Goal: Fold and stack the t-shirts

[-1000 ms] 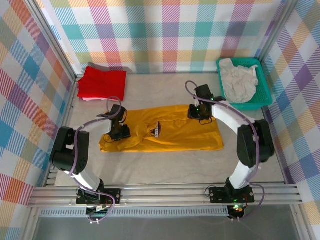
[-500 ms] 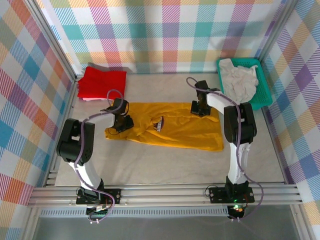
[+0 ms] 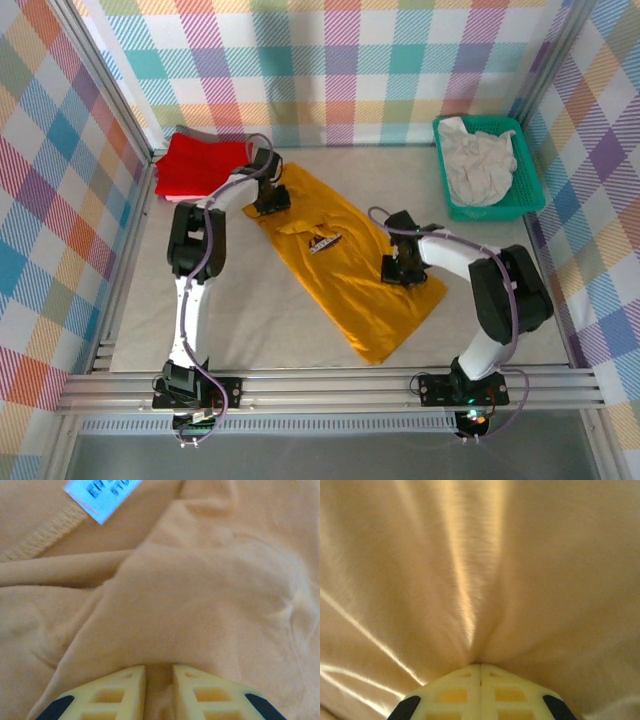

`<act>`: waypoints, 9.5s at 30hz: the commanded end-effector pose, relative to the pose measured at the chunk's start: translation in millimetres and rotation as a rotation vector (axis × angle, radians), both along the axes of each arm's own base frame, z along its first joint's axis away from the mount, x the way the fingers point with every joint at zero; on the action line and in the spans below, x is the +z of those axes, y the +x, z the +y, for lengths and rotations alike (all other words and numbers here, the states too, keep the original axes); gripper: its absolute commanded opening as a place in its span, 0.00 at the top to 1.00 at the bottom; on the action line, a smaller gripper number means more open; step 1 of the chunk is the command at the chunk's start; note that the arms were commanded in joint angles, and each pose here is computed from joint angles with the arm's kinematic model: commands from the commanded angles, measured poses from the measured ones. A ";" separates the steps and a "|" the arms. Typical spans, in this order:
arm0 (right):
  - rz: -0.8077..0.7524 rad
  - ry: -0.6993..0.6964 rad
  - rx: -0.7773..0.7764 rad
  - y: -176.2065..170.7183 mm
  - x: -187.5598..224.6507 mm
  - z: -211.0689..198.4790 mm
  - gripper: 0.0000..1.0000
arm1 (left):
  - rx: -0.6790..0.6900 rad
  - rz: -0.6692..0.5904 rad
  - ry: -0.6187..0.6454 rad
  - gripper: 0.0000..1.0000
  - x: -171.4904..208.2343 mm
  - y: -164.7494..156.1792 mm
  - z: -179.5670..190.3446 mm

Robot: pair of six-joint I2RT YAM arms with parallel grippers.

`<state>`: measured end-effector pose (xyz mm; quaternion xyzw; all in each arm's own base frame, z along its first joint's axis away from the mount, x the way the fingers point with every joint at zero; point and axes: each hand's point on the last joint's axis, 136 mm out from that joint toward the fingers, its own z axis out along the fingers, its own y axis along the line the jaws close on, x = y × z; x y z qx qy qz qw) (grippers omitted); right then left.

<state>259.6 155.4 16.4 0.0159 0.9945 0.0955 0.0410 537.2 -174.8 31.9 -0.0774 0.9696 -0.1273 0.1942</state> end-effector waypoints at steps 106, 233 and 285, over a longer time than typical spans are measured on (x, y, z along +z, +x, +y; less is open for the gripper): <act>-0.092 0.437 -0.183 -47.9 24.6 2.2 0.47 | -0.141 0.107 -0.342 0.34 1.6 -342.2 -13.8; -0.253 0.430 -0.159 -78.4 89.1 15.3 1.00 | -0.145 -0.073 -0.193 1.00 83.5 -352.6 -15.3; -0.458 0.318 -0.200 217.0 143.6 -5.2 0.52 | -0.222 -0.402 -0.035 0.49 147.1 -19.3 -27.9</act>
